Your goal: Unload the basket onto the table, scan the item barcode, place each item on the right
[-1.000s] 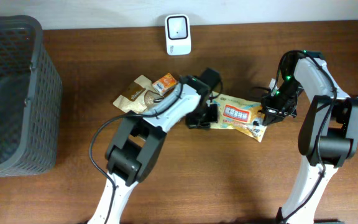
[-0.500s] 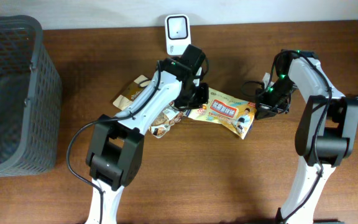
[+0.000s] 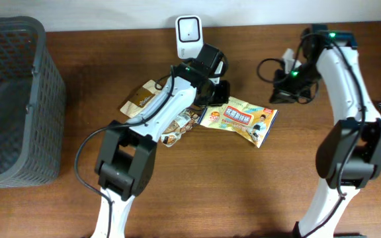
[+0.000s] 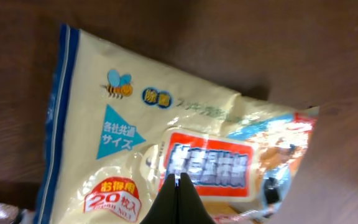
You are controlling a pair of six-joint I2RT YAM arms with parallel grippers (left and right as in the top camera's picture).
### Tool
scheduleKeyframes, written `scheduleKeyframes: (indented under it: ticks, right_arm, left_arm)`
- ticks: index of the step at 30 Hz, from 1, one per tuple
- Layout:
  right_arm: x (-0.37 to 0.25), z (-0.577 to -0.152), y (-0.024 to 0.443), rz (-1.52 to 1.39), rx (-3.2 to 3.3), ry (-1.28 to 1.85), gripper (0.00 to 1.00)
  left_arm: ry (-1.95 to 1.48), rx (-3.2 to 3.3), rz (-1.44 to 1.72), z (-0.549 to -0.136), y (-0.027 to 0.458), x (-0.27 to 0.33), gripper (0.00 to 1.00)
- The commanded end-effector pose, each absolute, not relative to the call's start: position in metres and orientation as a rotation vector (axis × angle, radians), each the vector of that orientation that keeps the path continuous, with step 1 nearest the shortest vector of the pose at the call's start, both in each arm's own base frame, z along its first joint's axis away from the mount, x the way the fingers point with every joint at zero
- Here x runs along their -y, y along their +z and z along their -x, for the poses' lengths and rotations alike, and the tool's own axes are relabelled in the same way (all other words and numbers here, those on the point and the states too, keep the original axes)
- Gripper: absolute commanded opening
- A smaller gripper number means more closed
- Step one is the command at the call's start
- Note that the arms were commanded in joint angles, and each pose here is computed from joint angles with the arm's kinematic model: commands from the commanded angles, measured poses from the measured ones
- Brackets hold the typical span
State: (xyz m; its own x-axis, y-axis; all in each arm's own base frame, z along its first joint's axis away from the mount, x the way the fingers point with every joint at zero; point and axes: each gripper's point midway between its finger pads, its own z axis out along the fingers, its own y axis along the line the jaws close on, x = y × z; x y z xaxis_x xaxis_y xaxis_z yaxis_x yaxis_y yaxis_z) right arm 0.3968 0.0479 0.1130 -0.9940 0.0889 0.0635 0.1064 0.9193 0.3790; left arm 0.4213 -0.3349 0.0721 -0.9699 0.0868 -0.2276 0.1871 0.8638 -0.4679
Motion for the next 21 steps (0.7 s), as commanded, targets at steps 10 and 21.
scheduleKeyframes:
  ticks: [10,21]
  right_arm:
    - [-0.027,-0.337,-0.014,0.437,2.919,-0.139,0.04]
    - [0.003,-0.360,0.032,0.465,2.961,-0.033,0.04]
  left_arm:
    - [-0.241,-3.005,-0.042,-0.416,-0.002,0.277,0.00]
    - [-0.203,-2.961,0.155,-0.437,0.052,0.241,0.00]
